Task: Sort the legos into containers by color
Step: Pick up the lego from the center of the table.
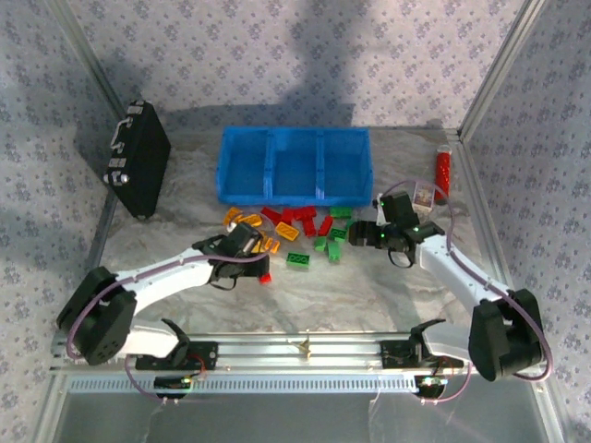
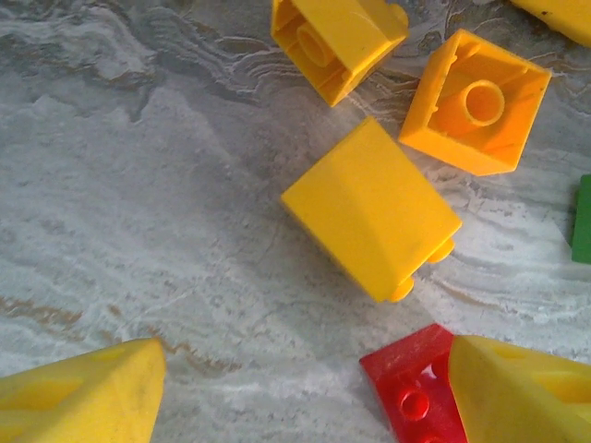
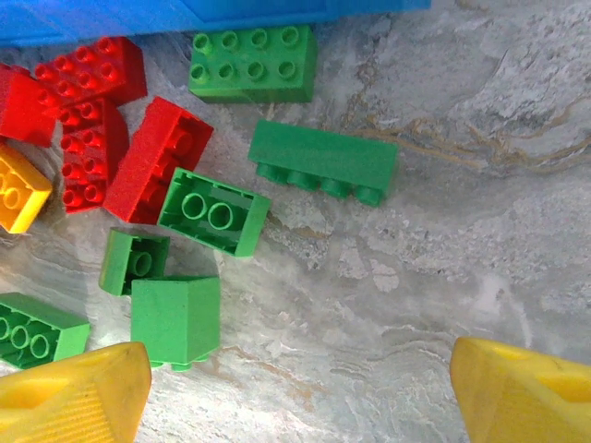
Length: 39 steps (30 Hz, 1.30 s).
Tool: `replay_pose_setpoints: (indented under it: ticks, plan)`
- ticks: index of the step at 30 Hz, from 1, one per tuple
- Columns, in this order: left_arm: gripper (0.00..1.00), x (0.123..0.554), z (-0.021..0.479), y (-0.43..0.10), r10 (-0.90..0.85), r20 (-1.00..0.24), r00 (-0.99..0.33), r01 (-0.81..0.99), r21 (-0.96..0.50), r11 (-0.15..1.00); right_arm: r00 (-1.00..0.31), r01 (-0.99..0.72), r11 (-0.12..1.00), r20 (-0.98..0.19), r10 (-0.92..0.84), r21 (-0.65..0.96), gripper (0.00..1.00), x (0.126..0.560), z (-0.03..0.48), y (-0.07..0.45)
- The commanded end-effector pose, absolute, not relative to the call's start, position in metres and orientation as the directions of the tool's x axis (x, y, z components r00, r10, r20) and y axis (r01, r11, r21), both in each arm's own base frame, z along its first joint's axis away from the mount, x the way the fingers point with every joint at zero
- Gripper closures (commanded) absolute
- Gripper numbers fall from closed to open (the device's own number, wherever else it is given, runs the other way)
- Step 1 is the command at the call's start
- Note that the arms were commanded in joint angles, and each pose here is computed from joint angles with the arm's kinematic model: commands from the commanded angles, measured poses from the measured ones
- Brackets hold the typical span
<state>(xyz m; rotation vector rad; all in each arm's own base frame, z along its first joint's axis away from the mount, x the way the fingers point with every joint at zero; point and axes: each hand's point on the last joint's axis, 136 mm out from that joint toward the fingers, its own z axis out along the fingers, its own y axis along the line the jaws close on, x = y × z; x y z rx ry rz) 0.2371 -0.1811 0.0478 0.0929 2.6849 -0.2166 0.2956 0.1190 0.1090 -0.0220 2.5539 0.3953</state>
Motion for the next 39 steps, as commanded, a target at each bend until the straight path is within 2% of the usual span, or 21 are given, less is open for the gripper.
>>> replay_pose_setpoints:
  ticks: [1, 13, 19, 29, 39]
  plan:
    - [0.22, 0.250, 0.055, -0.199, 0.046, -0.464, -0.885, 0.137, -0.164, 0.977, -0.836, -0.086, 0.962, -0.545, 0.072, 0.259, 0.14, 0.287, 0.115, 0.113]
    - [0.27, 0.268, 0.043, -0.212, 0.049, -0.447, -0.893, 0.127, -0.147, 0.981, -0.828, -0.081, 0.964, -0.555, 0.077, 0.254, 0.14, 0.282, 0.122, 0.110]
    - [0.36, 0.270, 0.035, -0.206, 0.037, -0.426, -0.904, 0.095, -0.115, 0.989, -0.828, -0.074, 0.965, -0.555, 0.081, 0.252, 0.15, 0.280, 0.118, 0.108]
    - [0.57, 0.274, 0.035, -0.189, -0.002, -0.437, -0.900, 0.050, -0.108, 0.993, -0.831, -0.079, 0.965, -0.552, 0.074, 0.249, 0.15, 0.280, 0.114, 0.109]
    - [0.61, 0.269, 0.054, -0.177, -0.025, -0.468, -0.884, 0.032, -0.114, 0.993, -0.830, -0.076, 0.966, -0.552, 0.076, 0.248, 0.15, 0.280, 0.111, 0.109]
